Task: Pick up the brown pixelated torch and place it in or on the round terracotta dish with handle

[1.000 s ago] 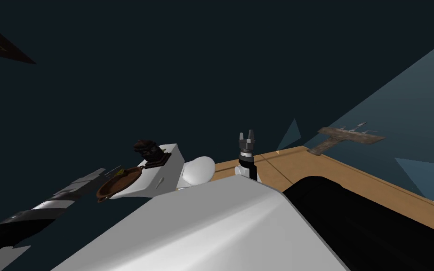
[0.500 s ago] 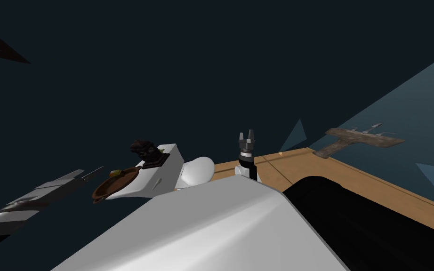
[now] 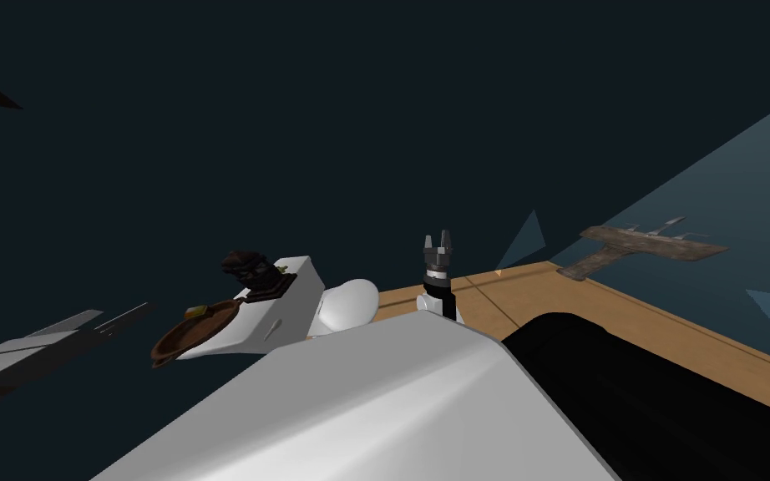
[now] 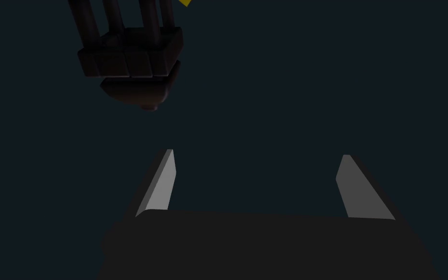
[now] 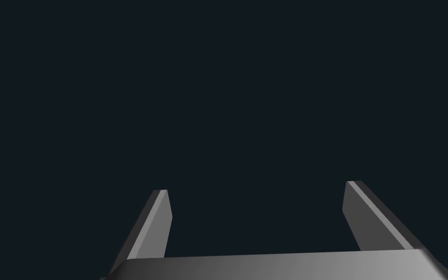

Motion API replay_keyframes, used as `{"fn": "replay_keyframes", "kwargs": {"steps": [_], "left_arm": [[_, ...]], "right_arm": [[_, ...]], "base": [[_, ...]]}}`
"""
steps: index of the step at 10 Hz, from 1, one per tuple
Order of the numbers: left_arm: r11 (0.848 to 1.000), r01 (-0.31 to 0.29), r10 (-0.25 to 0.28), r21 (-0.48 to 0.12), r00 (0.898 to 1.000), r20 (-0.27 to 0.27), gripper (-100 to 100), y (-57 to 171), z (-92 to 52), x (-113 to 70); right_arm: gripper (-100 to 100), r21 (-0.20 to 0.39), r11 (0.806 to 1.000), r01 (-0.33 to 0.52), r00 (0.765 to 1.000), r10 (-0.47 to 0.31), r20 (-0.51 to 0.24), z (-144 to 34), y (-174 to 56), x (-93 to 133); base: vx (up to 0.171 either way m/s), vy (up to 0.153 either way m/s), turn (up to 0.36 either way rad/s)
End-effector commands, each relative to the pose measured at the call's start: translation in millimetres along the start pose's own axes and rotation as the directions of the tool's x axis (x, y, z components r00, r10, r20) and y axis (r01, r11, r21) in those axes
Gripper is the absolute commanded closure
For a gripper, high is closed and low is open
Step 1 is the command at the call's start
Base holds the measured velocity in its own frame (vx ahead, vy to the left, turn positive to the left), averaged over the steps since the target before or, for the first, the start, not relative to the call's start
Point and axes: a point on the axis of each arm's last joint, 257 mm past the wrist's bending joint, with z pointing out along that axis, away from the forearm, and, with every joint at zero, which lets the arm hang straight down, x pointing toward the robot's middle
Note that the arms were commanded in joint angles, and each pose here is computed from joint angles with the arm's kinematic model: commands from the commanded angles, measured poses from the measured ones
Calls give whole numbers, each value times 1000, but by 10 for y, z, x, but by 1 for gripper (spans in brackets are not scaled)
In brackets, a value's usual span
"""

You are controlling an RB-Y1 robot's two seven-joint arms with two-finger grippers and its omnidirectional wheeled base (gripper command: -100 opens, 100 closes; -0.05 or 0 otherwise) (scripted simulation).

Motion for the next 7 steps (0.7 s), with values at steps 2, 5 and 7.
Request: {"fn": "replay_keyframes", "kwargs": {"steps": [2,5,7], "left_arm": [[1000,0,0,-1,1000,-1,0,3,-4,1],[1000,0,0,0,1000,0,0,3,-3,1],[1000,0,0,0,1000,0,0,3,-3,1]], "right_arm": [[0,0,1000,0,1000,0,0,0,0,0],[0,0,1000,0,1000,0,0,0,0,0],[0,0,1000,0,1000,0,0,0,0,0]], "base": [[0,0,0],[0,0,0],[0,0,0]]}}
